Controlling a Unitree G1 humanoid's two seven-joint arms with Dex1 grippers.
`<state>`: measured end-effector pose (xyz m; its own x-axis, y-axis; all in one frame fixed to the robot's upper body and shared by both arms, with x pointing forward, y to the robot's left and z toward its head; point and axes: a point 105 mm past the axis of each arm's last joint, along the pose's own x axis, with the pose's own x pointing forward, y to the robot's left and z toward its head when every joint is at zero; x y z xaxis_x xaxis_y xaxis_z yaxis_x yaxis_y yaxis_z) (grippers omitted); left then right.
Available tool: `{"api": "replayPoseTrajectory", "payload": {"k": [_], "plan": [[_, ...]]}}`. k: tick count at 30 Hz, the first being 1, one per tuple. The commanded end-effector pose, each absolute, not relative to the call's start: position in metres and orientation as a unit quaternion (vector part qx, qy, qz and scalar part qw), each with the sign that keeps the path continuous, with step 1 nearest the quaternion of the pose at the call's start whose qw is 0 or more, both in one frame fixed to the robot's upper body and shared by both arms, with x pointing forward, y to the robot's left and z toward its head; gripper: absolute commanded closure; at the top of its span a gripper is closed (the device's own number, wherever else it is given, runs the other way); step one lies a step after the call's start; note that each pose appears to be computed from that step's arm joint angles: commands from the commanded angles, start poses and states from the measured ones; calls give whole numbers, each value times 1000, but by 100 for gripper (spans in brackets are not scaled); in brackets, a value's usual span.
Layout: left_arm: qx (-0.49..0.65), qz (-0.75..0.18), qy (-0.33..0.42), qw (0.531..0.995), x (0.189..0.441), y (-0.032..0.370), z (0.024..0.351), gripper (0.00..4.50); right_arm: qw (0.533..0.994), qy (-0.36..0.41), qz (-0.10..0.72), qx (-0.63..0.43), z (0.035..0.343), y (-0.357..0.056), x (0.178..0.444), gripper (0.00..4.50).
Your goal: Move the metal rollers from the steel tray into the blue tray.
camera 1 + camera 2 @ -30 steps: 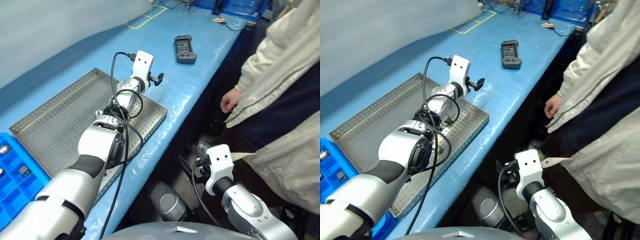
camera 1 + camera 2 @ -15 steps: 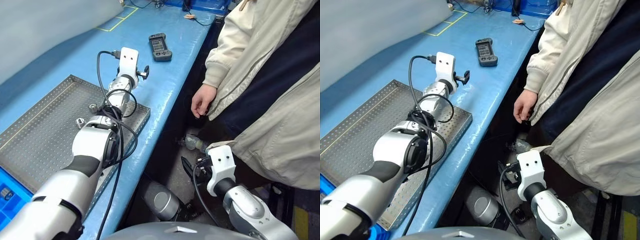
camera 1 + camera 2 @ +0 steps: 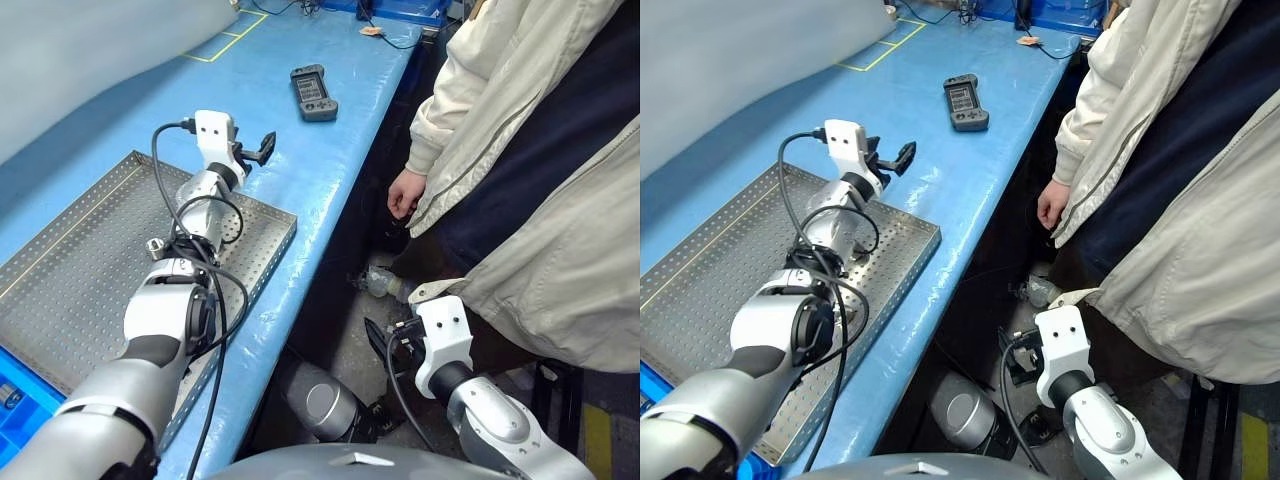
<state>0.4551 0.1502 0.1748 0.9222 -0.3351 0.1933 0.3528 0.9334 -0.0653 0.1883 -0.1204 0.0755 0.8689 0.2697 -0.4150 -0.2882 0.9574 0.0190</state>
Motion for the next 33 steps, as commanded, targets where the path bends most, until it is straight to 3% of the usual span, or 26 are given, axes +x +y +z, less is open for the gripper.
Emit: {"api": "replayPoseTrajectory", "payload": {"k": [1,9,23,27,33], "plan": [[-48,-186,-150,970,436,155,201,3,971,184,153,-16,89,-116,188,0],[-53,-153,-162,973,396,171,207,3,969,186,165,-15,89,-112,190,0],[122,-58,-19,991,457,171,183,3,970,184,157,-14,90,-111,194,0],[165,-14,10,986,461,187,171,3,971,186,148,-11,89,-113,191,0],[132,27,18,991,454,222,157,3,970,190,154,-10,87,-112,190,0]]}}
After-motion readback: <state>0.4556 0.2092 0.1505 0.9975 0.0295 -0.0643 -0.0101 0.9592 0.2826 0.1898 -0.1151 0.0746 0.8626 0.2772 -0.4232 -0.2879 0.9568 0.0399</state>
